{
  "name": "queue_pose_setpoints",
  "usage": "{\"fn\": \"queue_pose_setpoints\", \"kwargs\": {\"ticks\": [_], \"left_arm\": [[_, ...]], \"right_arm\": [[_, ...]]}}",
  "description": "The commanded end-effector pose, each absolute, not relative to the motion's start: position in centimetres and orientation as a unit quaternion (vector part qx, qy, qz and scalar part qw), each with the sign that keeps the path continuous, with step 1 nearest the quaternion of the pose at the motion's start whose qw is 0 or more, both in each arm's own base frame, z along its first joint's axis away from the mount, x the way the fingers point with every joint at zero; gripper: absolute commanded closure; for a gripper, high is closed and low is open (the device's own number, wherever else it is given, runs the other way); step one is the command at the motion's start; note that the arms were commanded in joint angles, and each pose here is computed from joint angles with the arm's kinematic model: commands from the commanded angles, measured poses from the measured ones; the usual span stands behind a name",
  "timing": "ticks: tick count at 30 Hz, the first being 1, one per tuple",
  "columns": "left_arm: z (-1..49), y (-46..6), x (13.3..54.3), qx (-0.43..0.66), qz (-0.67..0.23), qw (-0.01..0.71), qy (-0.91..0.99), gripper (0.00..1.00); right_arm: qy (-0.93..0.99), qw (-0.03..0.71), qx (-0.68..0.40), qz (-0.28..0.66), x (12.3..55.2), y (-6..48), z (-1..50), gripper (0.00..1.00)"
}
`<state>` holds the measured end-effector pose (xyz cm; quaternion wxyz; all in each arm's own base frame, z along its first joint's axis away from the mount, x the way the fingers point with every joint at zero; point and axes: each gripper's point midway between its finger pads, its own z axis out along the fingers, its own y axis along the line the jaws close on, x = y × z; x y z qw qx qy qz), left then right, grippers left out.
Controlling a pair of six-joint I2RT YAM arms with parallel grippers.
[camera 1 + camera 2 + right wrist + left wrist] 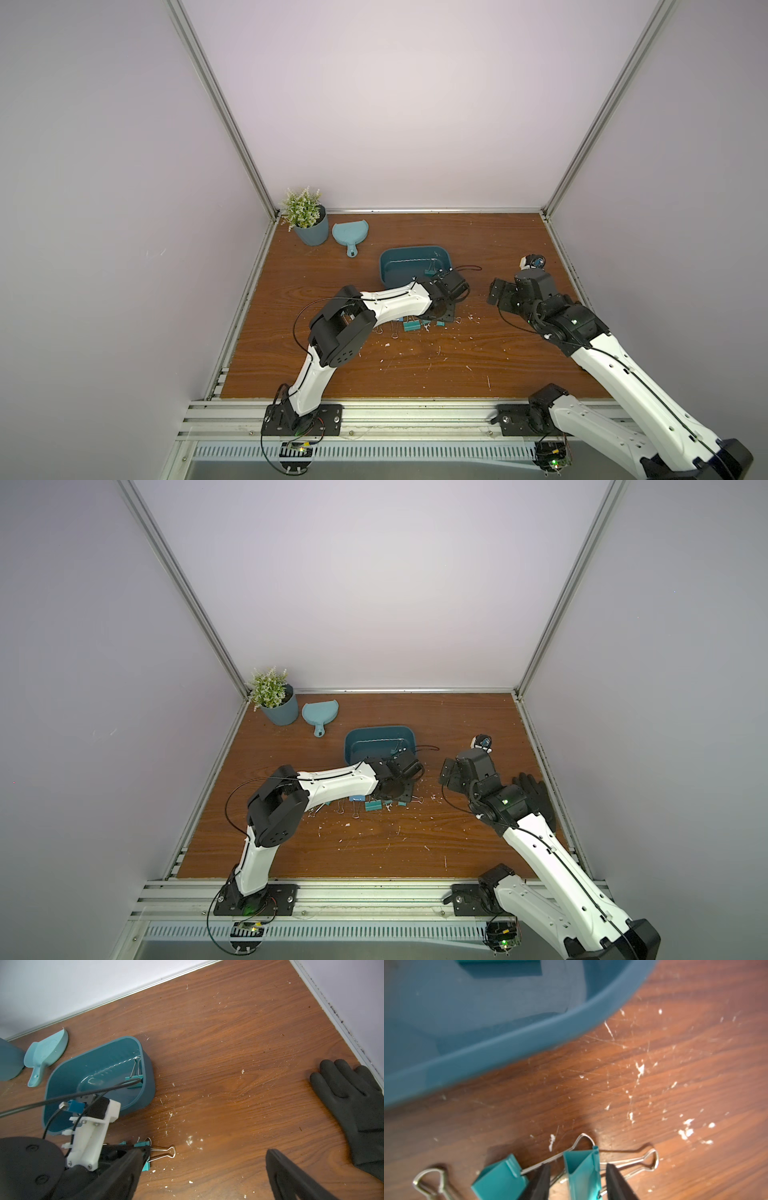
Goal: Take out the binder clips from the storage box
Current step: Place the binder clip at the center of the board, then pick up the binder clip from the storage box.
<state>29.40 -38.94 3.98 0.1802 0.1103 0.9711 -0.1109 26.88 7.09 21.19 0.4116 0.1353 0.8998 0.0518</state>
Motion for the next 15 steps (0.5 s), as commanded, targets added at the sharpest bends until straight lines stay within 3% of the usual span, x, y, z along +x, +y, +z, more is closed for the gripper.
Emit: {"fn": "queue_pose_setpoints", "kwargs": {"ticks": [1, 12, 15], "left_arm": [[6.0, -38.6, 30.0, 0.1, -0.119, 0.199, 0.968, 0.4], [15.9, -30.7, 36.3, -0.006, -0.154, 0.289, 0.945, 0.2], [16.8, -27.0, 37.4, -0.036, -0.143, 0.302, 0.942, 0.02]], "right_arm": [[0.898, 0.415, 0.134, 0.064, 27.8, 7.9, 21.8, 0.01], [0.908, 0.396, 0.095, 0.104, 32.1, 12.3, 21.3, 0.01], [0.916, 0.38, 0.065, 0.114, 33.7, 14.6, 20.7, 0.01]]}}
